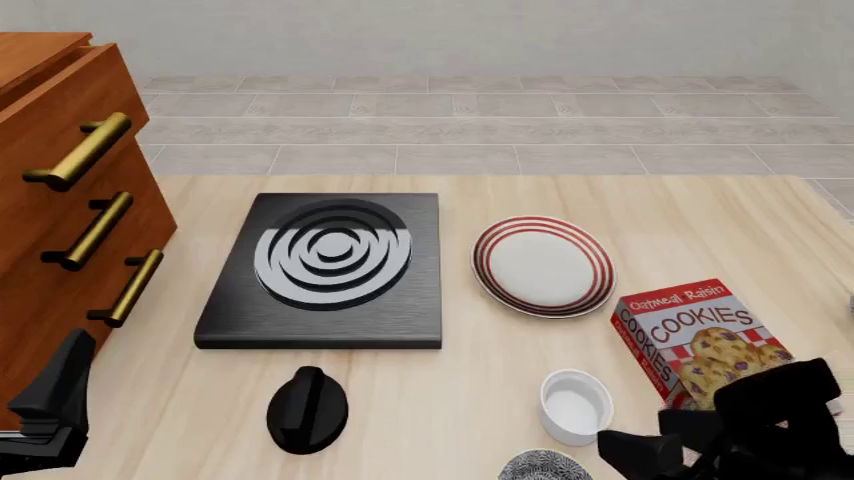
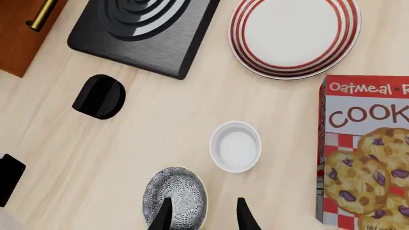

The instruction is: Pick the akita bowl next to the ramekin and place it on the plate.

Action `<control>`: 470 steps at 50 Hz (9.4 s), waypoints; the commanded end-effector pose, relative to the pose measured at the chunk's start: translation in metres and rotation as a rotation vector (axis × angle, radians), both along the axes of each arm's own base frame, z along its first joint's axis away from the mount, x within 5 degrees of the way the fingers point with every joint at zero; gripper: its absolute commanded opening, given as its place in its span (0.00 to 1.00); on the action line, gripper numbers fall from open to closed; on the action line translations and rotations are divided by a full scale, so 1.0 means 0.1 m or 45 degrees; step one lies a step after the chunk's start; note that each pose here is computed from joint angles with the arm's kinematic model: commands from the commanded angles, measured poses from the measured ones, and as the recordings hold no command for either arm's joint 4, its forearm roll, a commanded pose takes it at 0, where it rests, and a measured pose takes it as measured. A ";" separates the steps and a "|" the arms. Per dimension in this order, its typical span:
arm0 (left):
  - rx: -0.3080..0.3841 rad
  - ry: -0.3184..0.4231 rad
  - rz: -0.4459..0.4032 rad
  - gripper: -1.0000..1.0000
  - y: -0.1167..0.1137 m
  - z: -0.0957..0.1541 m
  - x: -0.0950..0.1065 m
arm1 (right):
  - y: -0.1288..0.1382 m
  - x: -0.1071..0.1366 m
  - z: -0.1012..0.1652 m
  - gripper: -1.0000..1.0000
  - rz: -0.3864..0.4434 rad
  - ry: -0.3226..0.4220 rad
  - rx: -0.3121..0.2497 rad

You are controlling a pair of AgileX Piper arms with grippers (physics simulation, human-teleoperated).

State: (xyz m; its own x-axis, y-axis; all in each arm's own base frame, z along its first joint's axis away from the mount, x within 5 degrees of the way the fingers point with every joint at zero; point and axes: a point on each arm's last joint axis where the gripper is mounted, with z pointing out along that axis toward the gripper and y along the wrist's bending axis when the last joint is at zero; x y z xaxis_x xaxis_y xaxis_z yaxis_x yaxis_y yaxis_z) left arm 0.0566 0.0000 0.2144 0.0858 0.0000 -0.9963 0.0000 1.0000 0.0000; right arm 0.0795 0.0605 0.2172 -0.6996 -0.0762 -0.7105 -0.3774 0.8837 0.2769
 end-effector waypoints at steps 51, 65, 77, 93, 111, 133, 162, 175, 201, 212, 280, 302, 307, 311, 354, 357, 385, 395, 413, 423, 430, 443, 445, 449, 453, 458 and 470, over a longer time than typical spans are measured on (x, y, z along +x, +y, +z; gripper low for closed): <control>0.000 0.000 0.000 1.00 0.00 0.00 0.00 | 0.13 0.09 -0.28 1.00 0.057 0.090 -0.076; 0.000 0.000 0.000 1.00 0.00 0.00 0.00 | 0.18 0.11 -0.40 1.00 0.070 0.114 -0.077; 0.000 0.000 0.000 1.00 0.00 0.00 0.00 | 0.20 0.10 -0.49 1.00 0.073 0.136 -0.078; 0.000 0.000 0.000 1.00 0.00 0.00 0.00 | 0.24 0.12 -0.55 1.00 0.088 0.153 -0.089; 0.000 0.000 0.000 1.00 0.00 0.00 0.00 | 0.24 0.14 -0.59 1.00 0.101 0.159 -0.117; 0.000 0.000 0.000 1.00 0.00 0.00 0.00 | 0.23 0.15 -0.62 1.00 0.120 0.151 -0.165; 0.000 0.000 0.000 1.00 0.00 0.00 0.00 | 0.29 0.18 -0.68 1.00 0.137 0.168 -0.169; 0.000 0.000 0.000 1.00 0.00 0.00 0.00 | 0.30 0.16 -0.77 1.00 0.146 0.188 -0.170; 0.000 0.000 0.000 1.00 0.00 0.00 0.00 | 0.33 0.15 -0.85 1.00 0.155 0.212 -0.170; 0.000 0.000 0.000 1.00 0.00 0.00 0.00 | 0.32 0.14 -0.78 0.00 0.161 0.197 -0.165; 0.000 0.000 0.000 1.00 0.00 0.00 0.00 | 0.25 0.18 0.01 0.00 0.038 0.022 0.063; 0.000 0.000 0.000 1.00 0.00 0.00 0.00 | 0.14 0.30 0.13 0.00 -0.124 -0.032 0.112; 0.000 0.000 0.000 1.00 0.00 0.00 0.00 | 0.14 0.35 0.17 0.00 -0.138 -0.049 0.110; 0.000 0.000 0.000 1.00 0.00 0.00 0.00 | 0.14 0.37 0.18 0.00 -0.147 -0.055 0.114; 0.000 0.000 0.000 1.00 0.00 0.00 0.00 | 0.21 0.86 0.29 0.00 -0.222 -0.132 0.042; 0.000 0.000 0.000 1.00 0.00 0.00 0.00 | 0.22 0.90 0.27 0.00 -0.225 -0.131 0.038; 0.000 0.000 0.000 1.00 0.00 0.00 0.00 | 0.27 1.30 0.14 0.00 -0.278 -0.149 0.020; 0.000 0.000 0.000 1.00 0.00 0.00 0.00 | 0.28 1.38 0.15 0.00 -0.287 -0.161 0.014; 0.000 0.000 0.000 1.00 0.00 0.00 0.00 | 0.25 1.55 0.06 0.00 -0.319 -0.171 -0.002; 0.000 0.000 0.000 1.00 0.00 0.00 0.00 | 0.20 1.65 0.02 0.00 -0.344 -0.181 -0.024; 0.000 0.000 0.000 1.00 0.00 0.00 0.00 | 0.19 1.71 -0.01 0.00 -0.354 -0.182 -0.031; 0.000 0.000 0.000 1.00 0.00 0.00 0.00 | 0.16 1.82 -0.10 0.00 -0.377 -0.186 -0.038; 0.000 0.000 0.000 1.00 0.00 0.00 0.00 | 0.15 1.83 -0.10 0.00 -0.382 -0.187 -0.040; 0.000 0.000 0.000 1.00 0.00 0.00 0.00 | 0.14 1.87 -0.12 0.00 -0.389 -0.187 -0.043; 0.000 0.000 0.000 1.00 0.00 0.00 0.00 | 0.14 1.90 -0.14 0.00 -0.392 -0.186 -0.047; 0.000 0.000 0.000 1.00 0.00 0.00 0.00 | 0.13 1.95 -0.16 0.00 -0.399 -0.186 -0.048; 0.000 0.000 0.000 1.00 0.00 0.00 0.00 | 0.12 2.06 -0.24 0.00 -0.410 -0.187 -0.057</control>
